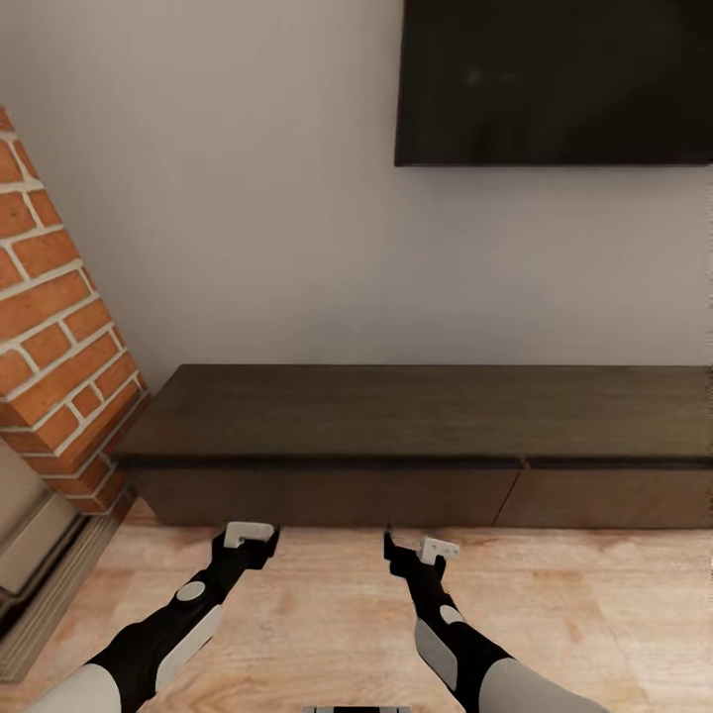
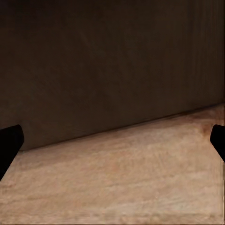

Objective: Place each of the two pumpkins and all three candles from the living room inside a cabinet in the living room (use any cabinet), then make sure every cabinet is closed, and position the cauldron so it is next to a table in the living room.

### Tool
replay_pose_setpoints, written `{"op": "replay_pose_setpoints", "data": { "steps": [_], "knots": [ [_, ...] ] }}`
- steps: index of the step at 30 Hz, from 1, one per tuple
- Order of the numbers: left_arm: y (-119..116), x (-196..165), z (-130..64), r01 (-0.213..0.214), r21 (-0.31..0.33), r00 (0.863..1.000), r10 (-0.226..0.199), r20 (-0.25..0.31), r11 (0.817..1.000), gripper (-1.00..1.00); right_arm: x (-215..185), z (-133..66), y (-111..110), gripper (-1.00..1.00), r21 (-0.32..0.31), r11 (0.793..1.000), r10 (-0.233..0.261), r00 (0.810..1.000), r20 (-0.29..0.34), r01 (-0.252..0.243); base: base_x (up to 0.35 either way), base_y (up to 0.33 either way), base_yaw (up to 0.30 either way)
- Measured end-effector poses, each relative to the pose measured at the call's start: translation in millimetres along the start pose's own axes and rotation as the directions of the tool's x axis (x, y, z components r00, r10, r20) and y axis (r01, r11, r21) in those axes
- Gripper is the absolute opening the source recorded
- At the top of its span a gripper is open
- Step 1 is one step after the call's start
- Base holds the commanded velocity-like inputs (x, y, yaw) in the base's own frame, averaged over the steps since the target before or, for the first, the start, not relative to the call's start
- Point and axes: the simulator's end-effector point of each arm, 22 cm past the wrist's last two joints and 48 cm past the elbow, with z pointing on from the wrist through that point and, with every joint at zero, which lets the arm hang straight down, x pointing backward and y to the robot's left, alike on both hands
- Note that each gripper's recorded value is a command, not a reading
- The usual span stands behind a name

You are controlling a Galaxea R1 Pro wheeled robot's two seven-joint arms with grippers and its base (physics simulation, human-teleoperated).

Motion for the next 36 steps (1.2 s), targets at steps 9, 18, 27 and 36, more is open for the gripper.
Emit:
{"op": "replay_pose_setpoints", "data": {
  "steps": [9,18,27,36],
  "knots": [
    [3,28,-3.3,-0.019,0.004,0.988,0.019,-0.155,1.000,1.00,27,0.5,15,1.00,-0.034,0.999,-0.010,0.986,-0.165,0.005,-0.263,0.000,0.000],
    [42,76,-22.8,0.030,-0.049,0.924,-0.047,-0.380,0.998,1.00,58,-9.1,18,1.00,-0.045,0.999,-0.027,0.949,-0.315,0.013,-0.018,0.000,0.000],
    [74,95,-43.5,0.035,-0.119,0.881,-0.087,-0.466,0.992,1.00,58,-23.6,18,1.00,-0.037,0.999,-0.030,0.934,-0.355,0.018,0.000,0.000,0.000],
    [75,115,-61.1,0.033,-0.163,0.841,-0.115,-0.528,0.986,1.00,40,-30.1,26,1.00,-0.047,0.999,-0.032,0.934,-0.357,0.017,0.000,0.000,0.000]
  ]
}}
